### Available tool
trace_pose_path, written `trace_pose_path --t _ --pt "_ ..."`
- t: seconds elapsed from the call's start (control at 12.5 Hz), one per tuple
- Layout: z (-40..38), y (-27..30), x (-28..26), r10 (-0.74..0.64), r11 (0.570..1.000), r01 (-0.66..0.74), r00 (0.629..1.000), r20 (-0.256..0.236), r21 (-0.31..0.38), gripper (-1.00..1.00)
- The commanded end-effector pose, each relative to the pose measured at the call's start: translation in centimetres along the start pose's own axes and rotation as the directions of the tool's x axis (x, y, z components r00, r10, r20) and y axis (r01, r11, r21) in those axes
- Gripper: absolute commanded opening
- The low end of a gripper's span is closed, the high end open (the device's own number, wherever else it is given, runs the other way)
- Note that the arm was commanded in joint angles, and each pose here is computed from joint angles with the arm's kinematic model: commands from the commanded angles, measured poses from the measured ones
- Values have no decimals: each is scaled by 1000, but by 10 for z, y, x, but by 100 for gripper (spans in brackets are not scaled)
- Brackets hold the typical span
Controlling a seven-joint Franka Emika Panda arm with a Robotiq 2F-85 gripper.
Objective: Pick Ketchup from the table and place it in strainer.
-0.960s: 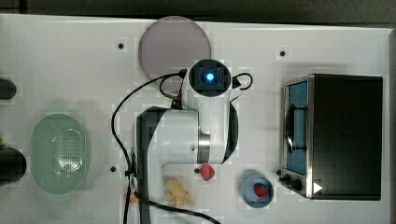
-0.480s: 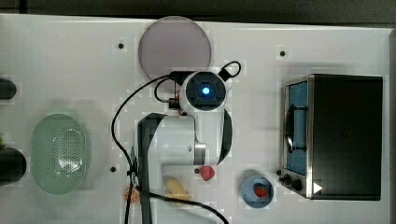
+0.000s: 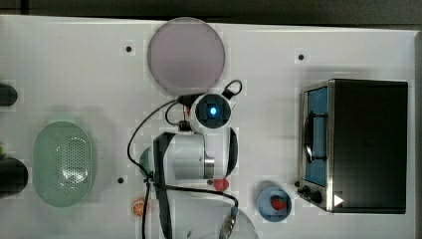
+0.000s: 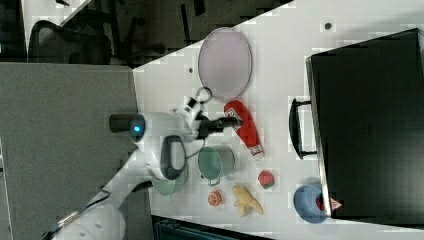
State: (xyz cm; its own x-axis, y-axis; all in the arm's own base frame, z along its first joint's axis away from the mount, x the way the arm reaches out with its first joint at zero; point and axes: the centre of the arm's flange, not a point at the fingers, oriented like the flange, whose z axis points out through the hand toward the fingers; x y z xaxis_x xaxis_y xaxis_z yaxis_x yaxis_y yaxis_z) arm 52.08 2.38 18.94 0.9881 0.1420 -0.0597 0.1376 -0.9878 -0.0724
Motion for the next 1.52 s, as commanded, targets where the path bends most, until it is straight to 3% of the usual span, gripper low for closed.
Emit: trace_pose_path --t 0.08,0.32,0.72,0.8,1.04,1.28,1.52 --pt "17 -1 -3 -69 998 69 998 -3 -9 100" --pt "29 -1 -2 -69 998 68 997 -35 -10 100" --pt "40 1 -8 -61 998 61 998 -20 -7 100" --pt "40 0 -7 -61 998 61 998 -23 -7 92" --pt "33 -4 -1 -71 997 71 997 -39 -10 23" --pt "2 -8 5 -81 997 79 994 -72 -25 23" --pt "-55 -15 6 -25 999 23 998 -59 -38 23"
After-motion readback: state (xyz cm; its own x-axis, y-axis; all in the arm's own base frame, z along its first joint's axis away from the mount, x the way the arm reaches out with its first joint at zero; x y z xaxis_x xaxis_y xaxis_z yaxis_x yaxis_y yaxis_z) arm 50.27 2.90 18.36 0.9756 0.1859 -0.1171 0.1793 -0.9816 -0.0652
